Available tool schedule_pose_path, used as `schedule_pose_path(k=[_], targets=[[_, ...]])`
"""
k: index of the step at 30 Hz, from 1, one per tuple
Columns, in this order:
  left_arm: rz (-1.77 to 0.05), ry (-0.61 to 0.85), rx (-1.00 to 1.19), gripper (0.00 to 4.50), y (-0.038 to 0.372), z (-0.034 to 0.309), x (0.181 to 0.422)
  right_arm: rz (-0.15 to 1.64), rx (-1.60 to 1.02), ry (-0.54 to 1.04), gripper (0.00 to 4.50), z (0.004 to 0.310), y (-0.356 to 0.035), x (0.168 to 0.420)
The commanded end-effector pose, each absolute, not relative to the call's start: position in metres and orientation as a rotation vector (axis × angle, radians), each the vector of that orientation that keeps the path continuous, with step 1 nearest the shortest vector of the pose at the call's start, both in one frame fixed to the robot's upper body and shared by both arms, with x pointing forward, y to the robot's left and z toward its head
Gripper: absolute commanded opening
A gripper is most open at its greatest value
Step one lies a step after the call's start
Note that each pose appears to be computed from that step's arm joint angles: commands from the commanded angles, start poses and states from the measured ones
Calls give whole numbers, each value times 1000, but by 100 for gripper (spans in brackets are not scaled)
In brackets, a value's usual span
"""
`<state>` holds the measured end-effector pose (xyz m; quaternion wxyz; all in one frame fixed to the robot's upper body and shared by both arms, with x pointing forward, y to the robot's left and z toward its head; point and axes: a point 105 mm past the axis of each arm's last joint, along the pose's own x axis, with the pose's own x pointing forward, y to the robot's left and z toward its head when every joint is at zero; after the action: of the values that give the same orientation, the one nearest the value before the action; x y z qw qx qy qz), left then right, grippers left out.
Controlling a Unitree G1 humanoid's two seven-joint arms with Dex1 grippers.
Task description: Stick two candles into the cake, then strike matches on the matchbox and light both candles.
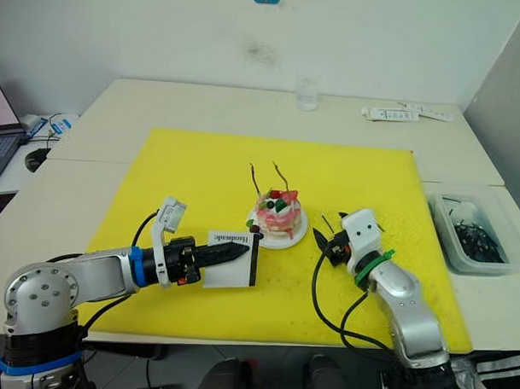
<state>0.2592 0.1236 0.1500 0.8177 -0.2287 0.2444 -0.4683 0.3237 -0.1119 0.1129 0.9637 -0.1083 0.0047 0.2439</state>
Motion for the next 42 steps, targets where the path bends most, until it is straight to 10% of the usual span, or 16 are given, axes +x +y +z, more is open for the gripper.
schedule_pose_path(k=[1, 15, 27, 42], targets=[[-1047, 487, -466, 0, 116, 158, 253, 450, -220, -32, 368, 117, -115, 336], [-1057, 490, -462, 0, 113, 158, 254, 438, -238, 52, 368, 101, -109, 355], [-1052, 499, -464, 0, 113, 155, 254, 413, -215, 125, 4, 90, -102, 353], [-1073, 499, -466, 0, 102, 153, 253, 510, -202, 17, 4, 137, -103, 324]])
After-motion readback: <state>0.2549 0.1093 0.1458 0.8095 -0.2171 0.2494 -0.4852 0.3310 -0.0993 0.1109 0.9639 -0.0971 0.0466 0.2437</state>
